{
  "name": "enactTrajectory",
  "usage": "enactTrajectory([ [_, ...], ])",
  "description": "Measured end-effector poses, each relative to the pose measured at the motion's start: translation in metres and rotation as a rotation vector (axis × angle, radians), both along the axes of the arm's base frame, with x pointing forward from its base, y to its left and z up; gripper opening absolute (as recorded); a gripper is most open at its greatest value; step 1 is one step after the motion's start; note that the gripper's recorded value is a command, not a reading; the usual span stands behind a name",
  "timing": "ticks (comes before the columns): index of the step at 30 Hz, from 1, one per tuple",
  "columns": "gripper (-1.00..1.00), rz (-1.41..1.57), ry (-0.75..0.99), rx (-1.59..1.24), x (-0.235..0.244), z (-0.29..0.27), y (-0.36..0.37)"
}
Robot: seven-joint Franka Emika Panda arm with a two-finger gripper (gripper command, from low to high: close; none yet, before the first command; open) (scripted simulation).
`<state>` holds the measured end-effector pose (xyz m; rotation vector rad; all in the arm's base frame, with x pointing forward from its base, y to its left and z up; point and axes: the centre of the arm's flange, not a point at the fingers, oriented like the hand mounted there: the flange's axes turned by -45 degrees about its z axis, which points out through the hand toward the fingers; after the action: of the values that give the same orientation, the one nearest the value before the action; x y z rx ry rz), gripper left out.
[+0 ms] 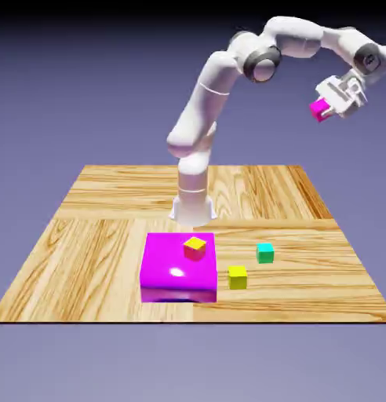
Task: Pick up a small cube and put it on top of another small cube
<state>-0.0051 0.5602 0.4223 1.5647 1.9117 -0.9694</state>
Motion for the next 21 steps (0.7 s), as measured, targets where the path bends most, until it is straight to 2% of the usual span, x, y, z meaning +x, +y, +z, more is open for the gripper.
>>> enactTrajectory([
  [6,-1.0,-0.248,-0.062,-0.132,0.194,-0.089,-0.023],
  [12,-1.0,-0.467,-0.093,-0.295,0.358,-0.18,-0.119],
  [17,-1.0,-0.624,-0.089,-0.449,0.457,-0.254,-0.241],
  [19,-1.0,-0.68,-0.078,-0.513,0.483,-0.282,-0.297],
  [21,-1.0,-0.694,-0.074,-0.531,0.489,-0.289,-0.313],
])
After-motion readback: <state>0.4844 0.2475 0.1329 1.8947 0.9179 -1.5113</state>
